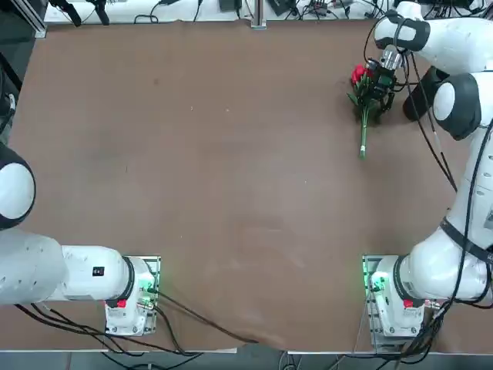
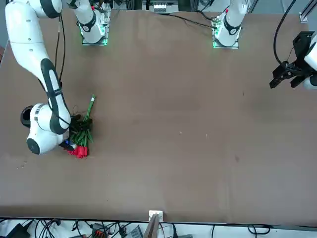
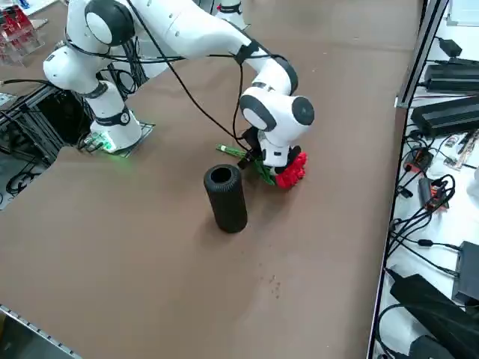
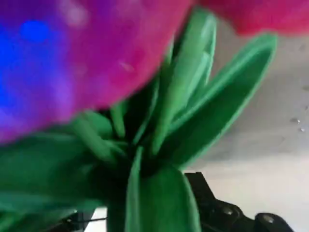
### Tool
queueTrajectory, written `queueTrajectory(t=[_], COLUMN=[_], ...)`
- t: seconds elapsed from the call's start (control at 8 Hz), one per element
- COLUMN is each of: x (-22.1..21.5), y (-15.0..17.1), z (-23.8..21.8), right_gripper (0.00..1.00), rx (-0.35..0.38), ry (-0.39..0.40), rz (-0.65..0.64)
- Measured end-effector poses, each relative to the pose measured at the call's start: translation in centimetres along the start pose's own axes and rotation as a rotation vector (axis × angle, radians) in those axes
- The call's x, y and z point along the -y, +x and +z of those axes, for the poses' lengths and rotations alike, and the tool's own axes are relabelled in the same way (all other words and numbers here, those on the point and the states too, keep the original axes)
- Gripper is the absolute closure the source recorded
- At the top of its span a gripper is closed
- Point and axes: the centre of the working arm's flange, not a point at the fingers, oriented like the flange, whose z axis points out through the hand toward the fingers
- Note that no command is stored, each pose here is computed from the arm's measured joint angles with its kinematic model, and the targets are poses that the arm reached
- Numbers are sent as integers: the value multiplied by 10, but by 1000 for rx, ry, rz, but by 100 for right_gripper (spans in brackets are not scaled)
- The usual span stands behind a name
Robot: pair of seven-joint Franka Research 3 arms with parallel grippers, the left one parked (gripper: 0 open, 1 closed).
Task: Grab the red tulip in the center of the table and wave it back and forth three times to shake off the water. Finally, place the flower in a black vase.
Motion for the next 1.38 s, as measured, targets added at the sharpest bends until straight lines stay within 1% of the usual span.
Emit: queueTrajectory(t=[0.12,0.38,0.5,0.62,0.75,0.88,1.38], x=[0,0,0,-1,-2,-4,-5], y=[4,6,6,6,6,6,6], z=[3,2,0,-2,-4,-4,-5], right_gripper=[3,17,41,61,72,75,75], rx=[-4,-7,-8,-8,-8,-6,-6], ry=[1,1,2,1,2,4,7], rz=[0,-1,0,1,-1,-17,-52])
